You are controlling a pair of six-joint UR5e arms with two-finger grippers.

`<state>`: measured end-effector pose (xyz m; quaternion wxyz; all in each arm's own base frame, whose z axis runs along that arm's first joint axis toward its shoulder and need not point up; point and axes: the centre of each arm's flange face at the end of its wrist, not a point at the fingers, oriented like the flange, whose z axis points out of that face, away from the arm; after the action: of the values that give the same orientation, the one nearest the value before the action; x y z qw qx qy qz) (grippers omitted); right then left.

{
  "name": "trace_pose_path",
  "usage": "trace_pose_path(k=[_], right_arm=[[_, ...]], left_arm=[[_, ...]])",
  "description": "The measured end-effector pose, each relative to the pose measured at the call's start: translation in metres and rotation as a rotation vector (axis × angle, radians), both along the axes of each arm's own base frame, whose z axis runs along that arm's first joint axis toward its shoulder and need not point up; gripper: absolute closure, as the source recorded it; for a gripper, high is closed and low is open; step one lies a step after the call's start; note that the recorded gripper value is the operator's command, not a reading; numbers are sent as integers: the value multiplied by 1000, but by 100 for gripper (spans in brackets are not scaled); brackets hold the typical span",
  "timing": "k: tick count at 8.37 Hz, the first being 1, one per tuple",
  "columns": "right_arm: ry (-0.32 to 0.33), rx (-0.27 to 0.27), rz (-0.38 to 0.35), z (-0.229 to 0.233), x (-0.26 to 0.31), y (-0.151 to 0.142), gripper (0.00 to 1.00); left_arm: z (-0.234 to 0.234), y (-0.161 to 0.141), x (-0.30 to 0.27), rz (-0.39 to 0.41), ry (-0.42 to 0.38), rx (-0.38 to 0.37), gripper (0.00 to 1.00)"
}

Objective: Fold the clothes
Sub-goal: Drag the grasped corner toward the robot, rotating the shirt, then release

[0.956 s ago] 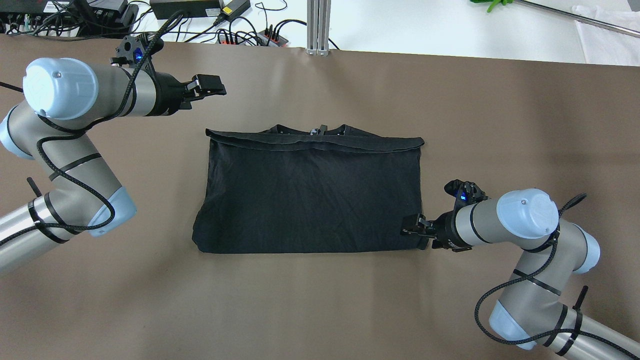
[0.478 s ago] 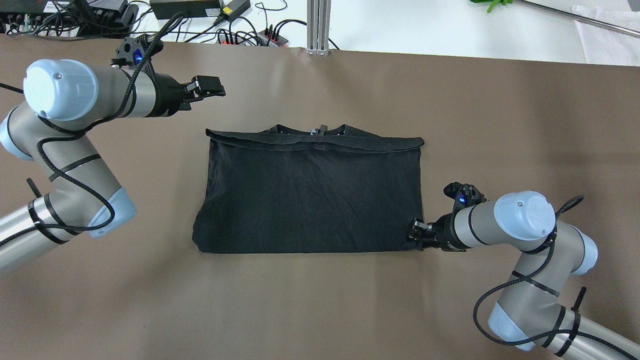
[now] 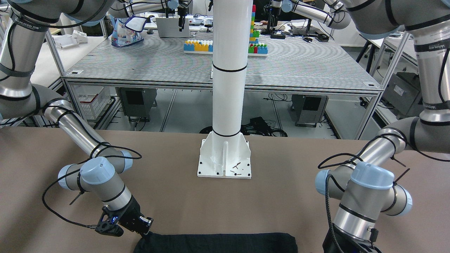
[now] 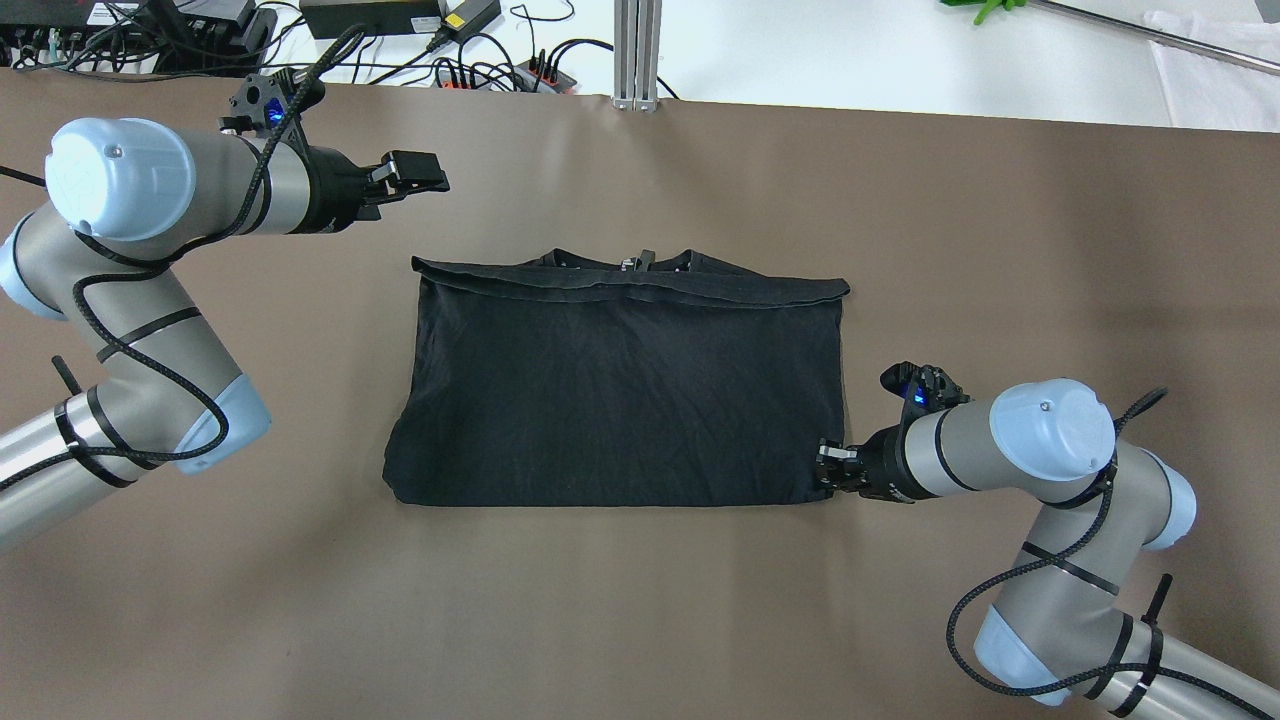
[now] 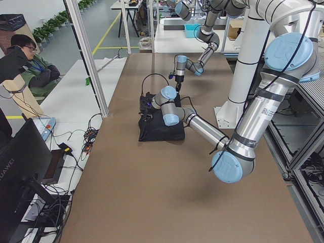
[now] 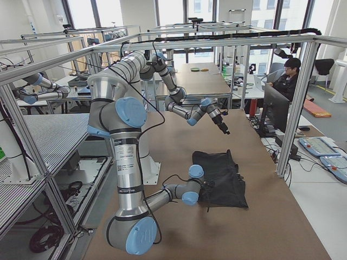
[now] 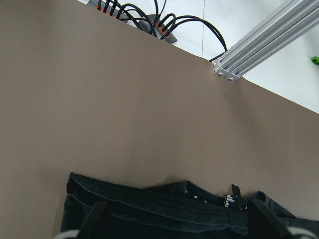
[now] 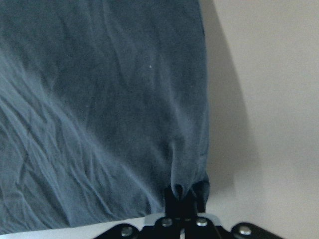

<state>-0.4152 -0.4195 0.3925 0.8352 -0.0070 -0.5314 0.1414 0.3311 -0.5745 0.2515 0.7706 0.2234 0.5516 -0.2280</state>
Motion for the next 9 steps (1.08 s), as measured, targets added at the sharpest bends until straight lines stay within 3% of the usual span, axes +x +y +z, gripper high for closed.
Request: trace_pose_path(k=[1,3,6,7,8,9], right_arm=[[-28,1,-31,-12,3,7,100],[-104,-21,-164,-38,9,32,100],[-223,-15,-371,-94,8,115,100],[-253,-28,-426,-111,3,145,17],[-275,-38,-466,-123,-1,168,5],[-284,-44,-487,-129,-5,180,5]], left_arm=[[0,0,0,0,0,0,0],[2,0,-1,-2,-3,-2,0],[8,-1,-4,-29,-13,-3,0],[12,-1,-4,-32,-17,-5,0],[17,0,-5,-33,-19,-7,0],[21,1,-6,-33,-20,-7,0]])
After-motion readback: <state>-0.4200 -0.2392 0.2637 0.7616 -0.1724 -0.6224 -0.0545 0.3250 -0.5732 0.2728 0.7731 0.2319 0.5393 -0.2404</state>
